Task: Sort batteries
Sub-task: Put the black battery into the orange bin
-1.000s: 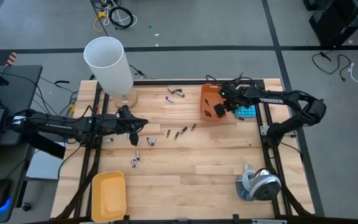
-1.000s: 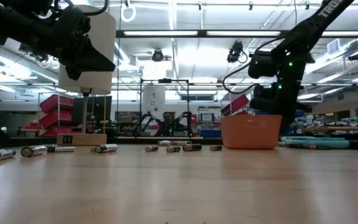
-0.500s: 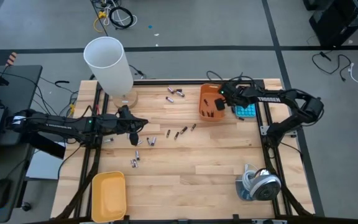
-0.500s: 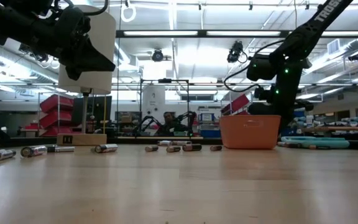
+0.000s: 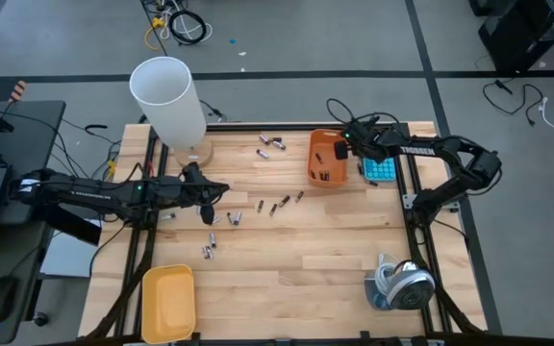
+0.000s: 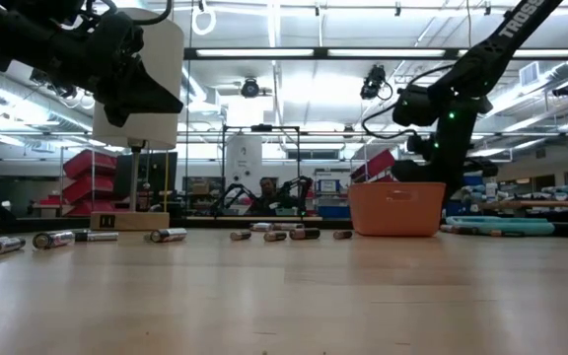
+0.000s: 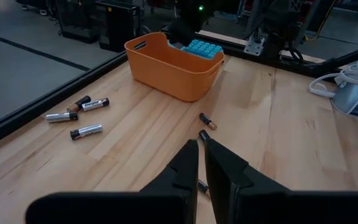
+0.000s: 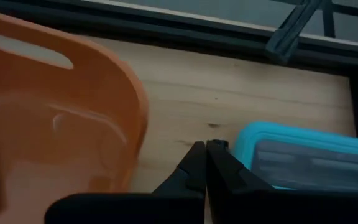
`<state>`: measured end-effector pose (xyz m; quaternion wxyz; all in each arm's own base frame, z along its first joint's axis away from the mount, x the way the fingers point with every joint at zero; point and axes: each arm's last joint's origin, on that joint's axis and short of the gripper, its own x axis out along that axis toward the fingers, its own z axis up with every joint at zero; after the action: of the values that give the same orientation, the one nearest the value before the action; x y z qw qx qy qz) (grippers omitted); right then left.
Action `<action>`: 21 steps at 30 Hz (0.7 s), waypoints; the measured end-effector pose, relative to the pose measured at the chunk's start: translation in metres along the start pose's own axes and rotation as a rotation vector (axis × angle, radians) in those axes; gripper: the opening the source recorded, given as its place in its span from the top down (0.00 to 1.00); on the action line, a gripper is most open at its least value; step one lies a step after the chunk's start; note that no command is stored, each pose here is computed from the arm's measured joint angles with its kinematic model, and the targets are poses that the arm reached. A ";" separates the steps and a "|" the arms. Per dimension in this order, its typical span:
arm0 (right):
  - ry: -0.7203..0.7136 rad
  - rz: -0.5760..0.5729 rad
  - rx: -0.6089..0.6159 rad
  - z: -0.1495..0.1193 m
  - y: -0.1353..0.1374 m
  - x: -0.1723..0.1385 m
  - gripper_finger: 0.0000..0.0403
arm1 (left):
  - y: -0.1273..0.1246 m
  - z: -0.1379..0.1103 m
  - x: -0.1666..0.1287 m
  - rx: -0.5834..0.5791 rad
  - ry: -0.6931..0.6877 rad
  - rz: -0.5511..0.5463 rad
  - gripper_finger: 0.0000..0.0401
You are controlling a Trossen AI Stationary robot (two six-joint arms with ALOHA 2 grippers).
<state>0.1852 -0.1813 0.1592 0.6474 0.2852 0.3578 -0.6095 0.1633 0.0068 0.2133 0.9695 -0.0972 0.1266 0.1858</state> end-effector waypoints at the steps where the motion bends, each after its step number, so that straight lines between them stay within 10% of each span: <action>1: -0.001 0.002 0.004 0.000 0.001 0.000 1.00 | 0.000 0.000 0.000 0.001 -0.001 0.002 0.92; 21: 0.134 -0.111 -0.006 -0.020 0.006 0.041 1.00 | 0.000 0.000 0.000 0.007 0.000 0.003 0.92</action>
<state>0.1888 -0.1887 0.1145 0.5880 0.3033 0.4175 -0.6229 0.1632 0.0069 0.2133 0.9696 -0.0935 0.1273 0.1870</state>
